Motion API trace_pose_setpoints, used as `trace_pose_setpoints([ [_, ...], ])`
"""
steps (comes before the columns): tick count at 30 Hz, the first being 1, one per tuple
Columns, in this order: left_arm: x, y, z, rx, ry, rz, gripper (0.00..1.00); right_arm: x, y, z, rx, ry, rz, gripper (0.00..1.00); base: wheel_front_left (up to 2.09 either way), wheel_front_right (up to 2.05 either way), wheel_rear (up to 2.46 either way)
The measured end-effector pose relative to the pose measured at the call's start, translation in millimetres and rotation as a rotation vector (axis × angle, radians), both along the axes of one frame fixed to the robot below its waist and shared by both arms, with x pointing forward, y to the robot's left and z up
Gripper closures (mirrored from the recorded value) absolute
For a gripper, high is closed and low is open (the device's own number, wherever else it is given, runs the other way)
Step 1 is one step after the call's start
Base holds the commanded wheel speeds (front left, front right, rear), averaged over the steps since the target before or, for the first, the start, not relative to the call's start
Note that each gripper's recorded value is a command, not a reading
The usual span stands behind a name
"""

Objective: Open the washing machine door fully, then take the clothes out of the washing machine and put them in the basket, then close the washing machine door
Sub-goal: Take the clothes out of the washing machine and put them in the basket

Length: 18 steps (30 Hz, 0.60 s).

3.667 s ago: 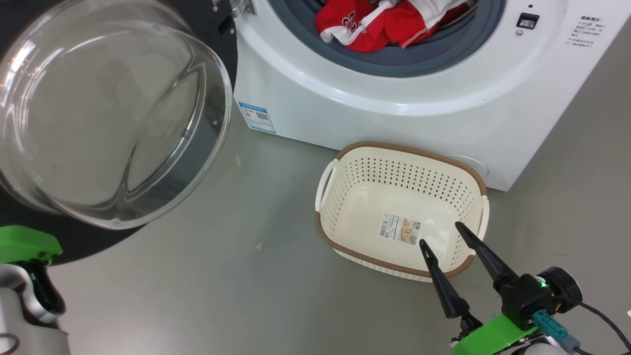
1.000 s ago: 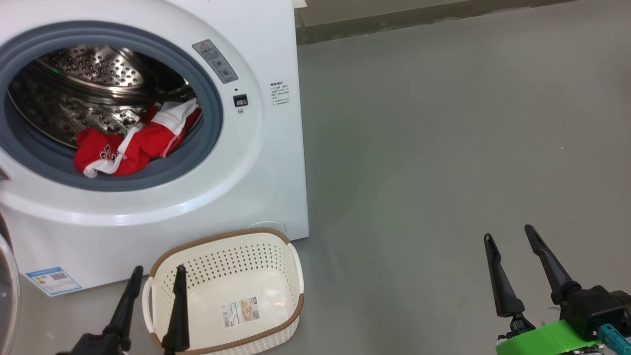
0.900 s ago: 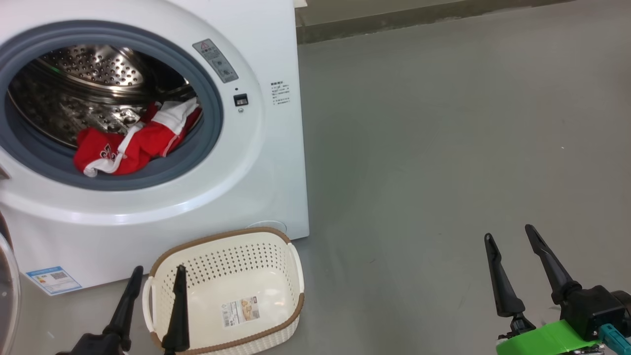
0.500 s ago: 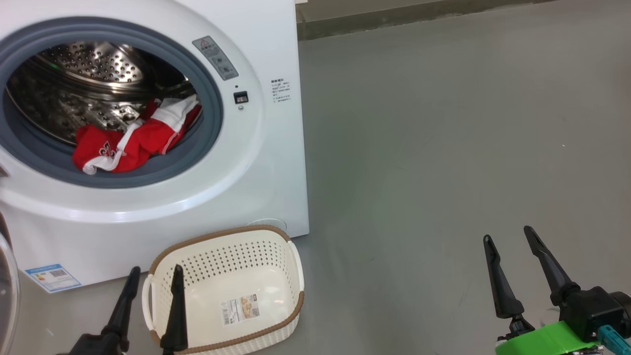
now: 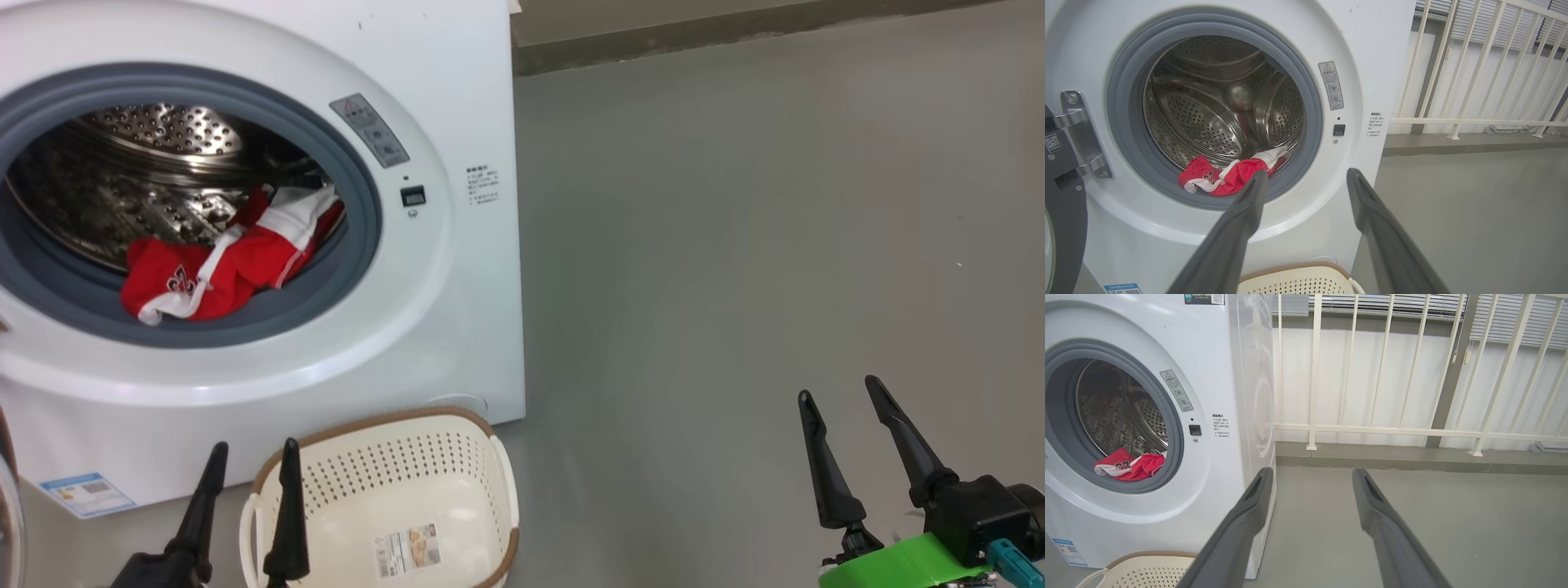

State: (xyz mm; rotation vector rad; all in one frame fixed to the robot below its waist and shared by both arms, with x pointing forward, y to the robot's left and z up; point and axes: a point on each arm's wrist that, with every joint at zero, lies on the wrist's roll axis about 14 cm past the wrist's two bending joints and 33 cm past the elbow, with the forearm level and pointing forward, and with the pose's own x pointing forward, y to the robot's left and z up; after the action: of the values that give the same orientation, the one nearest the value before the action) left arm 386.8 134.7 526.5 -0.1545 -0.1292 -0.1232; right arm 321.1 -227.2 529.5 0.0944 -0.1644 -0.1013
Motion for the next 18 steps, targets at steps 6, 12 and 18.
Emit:
trace_pose_setpoints([
  [6, 0.1, 1.8, 8.7, -0.018, -0.027, -0.002, 0.0, 2.5, 3.2, -2.2, 0.001, 0.007, 0.01, 0.0, 1.14, -1.14, 0.0],
  [12, 0.2, 3.1, 5.8, -0.016, -0.018, 0.005, 0.0, 2.8, 5.4, -4.5, 0.008, 0.013, 0.017, 0.0, 0.32, -0.32, 0.0],
  [18, 0.8, 2.6, 5.7, -0.015, -0.017, 0.004, 0.0, 1.7, 4.2, -4.6, 0.011, 0.013, 0.012, 0.0, 0.0, 0.0, 0.0],
])
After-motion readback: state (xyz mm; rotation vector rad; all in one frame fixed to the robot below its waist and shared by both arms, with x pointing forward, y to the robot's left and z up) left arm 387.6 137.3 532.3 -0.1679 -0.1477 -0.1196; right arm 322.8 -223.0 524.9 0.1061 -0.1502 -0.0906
